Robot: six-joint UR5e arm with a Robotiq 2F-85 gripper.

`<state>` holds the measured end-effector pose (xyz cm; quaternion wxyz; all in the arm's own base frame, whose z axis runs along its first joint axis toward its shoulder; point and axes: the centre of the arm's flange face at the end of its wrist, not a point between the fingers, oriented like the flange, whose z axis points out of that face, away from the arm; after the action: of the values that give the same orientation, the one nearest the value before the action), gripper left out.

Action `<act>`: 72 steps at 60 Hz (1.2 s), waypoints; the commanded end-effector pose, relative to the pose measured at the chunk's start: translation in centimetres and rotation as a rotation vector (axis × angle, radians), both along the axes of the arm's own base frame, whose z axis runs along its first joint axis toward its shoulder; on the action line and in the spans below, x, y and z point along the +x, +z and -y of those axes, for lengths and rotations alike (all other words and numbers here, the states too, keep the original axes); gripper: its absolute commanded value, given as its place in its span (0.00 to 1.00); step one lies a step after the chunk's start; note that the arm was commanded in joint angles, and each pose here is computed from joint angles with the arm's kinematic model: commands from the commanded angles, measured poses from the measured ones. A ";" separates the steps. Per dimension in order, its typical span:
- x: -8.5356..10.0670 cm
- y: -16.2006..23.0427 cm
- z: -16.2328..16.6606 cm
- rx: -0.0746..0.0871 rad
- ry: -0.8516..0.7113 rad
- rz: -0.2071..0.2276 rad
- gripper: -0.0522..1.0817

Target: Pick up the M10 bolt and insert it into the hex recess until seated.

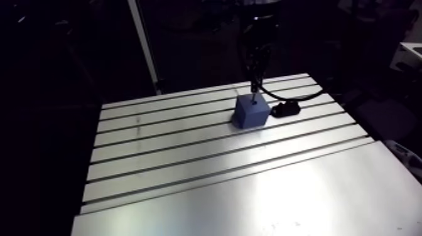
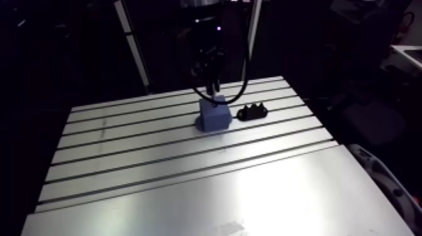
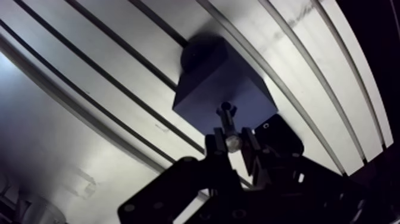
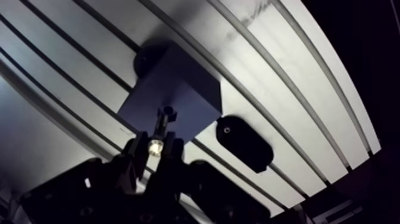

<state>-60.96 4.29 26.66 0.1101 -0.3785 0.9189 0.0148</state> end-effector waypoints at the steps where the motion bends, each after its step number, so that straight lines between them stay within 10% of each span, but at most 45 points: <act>1: 0.0 -0.2 0.0 -0.001 0.002 0.001 1.00; 72: -0.1 -1.2 -0.2 -0.002 0.005 0.014 1.00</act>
<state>-61.14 4.46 25.60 0.1153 -0.3814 0.9171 0.0123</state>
